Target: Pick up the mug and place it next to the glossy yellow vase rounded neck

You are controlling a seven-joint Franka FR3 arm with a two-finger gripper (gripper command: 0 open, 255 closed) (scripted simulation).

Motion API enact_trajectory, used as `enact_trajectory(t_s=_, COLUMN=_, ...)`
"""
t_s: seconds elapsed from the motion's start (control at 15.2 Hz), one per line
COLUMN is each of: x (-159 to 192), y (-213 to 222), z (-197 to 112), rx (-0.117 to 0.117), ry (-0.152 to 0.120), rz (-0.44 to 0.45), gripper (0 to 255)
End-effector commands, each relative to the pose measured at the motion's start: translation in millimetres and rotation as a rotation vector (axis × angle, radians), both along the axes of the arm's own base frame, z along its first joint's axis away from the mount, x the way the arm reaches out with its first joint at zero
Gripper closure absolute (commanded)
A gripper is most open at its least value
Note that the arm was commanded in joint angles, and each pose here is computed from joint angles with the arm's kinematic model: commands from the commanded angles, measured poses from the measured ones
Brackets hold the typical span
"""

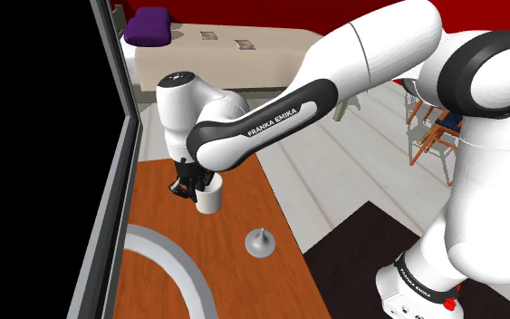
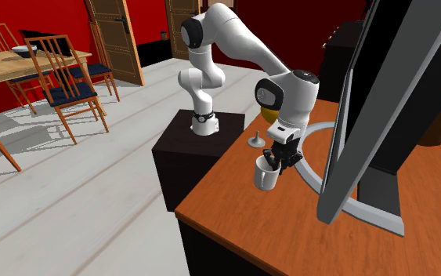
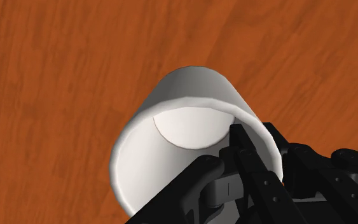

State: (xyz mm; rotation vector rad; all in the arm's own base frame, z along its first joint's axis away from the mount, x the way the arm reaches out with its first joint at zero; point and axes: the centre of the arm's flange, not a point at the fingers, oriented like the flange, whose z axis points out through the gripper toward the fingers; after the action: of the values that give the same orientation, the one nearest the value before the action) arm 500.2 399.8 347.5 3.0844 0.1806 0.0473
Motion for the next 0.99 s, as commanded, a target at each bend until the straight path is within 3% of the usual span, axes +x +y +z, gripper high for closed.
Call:
enact_trajectory(t_s=0.0, x=0, y=0, z=0, rx=0.0, ry=0.0, rz=0.0, gripper=255)
enact_trajectory(t_s=0.26, x=0, y=0, z=0, rx=0.0, ry=0.0, rz=0.0, gripper=255)
enact_trajectory(t_s=0.92, x=0, y=0, z=53, rx=0.0, ry=0.0, rz=0.0, gripper=255)
